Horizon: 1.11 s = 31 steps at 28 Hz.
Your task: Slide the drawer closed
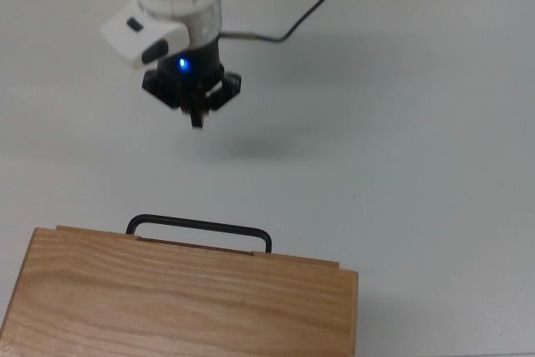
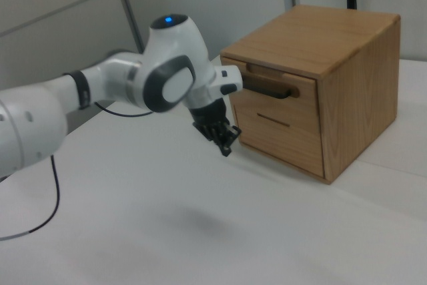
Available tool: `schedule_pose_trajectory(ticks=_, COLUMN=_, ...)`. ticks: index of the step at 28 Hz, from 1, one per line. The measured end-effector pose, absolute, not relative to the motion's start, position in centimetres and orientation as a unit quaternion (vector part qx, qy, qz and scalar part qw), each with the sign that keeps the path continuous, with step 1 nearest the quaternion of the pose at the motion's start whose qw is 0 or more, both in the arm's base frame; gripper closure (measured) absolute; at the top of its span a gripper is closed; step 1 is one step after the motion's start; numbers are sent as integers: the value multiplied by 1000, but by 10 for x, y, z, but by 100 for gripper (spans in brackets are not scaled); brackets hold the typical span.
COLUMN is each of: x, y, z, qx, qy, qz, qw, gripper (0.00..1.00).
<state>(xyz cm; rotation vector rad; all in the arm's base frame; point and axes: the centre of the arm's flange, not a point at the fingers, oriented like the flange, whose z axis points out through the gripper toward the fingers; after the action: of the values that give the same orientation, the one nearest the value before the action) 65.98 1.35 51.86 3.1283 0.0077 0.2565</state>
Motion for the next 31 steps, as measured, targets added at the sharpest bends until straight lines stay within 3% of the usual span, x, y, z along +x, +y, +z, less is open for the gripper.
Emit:
schedule_pose_trajectory(ticks=4, x=627, y=12, z=554, qx=999, qy=14, qz=39, qw=4, gripper=99)
schedule_pose_trajectory(ticks=11, x=583, y=11, z=598, qx=1000, qy=14, qz=17, qw=6, gripper=99)
schedule_pose_trajectory(ticks=21, x=539, y=11, z=606, qx=1000, qy=15, qz=5, qw=7, gripper=96)
schedule_pose_trajectory(ticks=23, x=537, y=11, z=606, qx=1000, qy=16, qz=4, qw=7, gripper=93)
schedule_pose_trajectory(ticks=25, x=537, y=11, z=604, qx=1000, qy=16, qz=2, qw=7, gripper=80)
schedule_pose_trajectory(ticks=31, x=537, y=11, z=603, qx=1000, qy=17, qz=1, qw=7, gripper=59)
